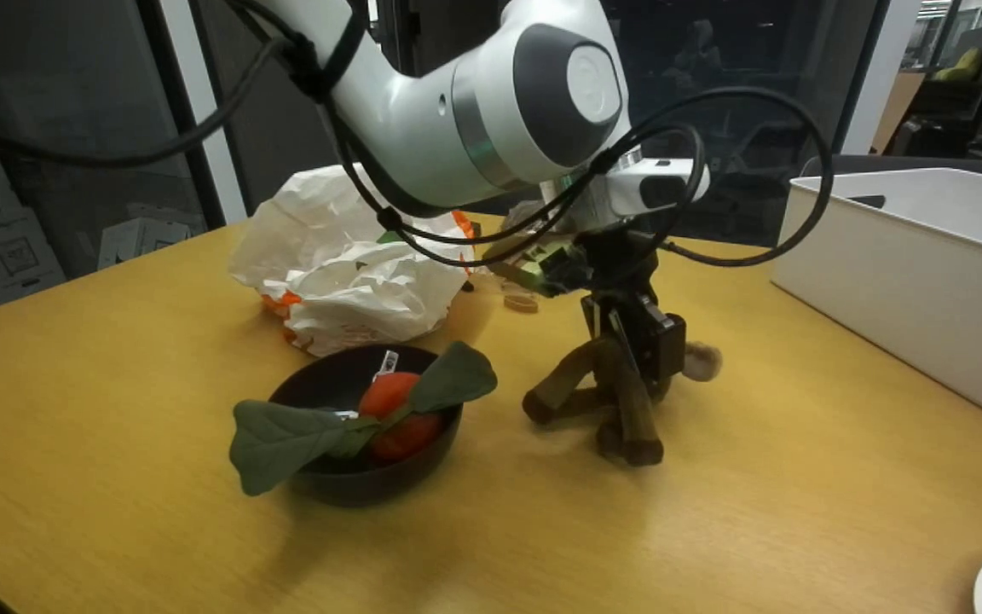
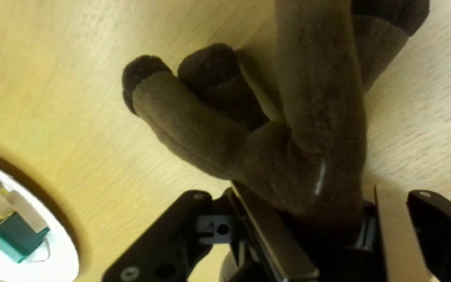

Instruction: Put the items on the table in the plastic bag

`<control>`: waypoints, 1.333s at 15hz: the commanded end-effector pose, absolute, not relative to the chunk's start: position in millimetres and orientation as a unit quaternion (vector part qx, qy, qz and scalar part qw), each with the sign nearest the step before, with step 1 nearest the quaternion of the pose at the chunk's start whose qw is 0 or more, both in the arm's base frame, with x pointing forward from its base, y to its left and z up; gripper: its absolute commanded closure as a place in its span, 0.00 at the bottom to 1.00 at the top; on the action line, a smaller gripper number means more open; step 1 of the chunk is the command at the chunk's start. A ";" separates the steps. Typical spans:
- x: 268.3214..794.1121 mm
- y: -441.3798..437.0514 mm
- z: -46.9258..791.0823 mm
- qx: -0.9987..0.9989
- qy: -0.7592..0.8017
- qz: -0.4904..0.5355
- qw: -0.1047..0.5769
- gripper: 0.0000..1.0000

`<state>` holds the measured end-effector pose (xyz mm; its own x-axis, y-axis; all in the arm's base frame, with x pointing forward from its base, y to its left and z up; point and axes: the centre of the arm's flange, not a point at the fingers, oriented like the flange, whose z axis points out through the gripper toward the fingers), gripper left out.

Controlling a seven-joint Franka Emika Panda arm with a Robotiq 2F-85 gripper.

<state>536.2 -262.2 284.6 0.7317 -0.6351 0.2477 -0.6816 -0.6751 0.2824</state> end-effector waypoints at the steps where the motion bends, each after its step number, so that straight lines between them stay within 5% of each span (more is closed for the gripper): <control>1: 510.0 -259.8 343.1 0.899 -0.376 0.092 0.206 0.95; 8: 484.9 -228.1 427.5 0.905 -0.313 0.221 0.186 0.91; 20: 508.0 -13.8 485.0 0.927 -0.124 0.294 0.195 0.91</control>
<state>505.5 -49.9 484.8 0.7705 -0.1617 0.6166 -0.3980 -0.8776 0.2672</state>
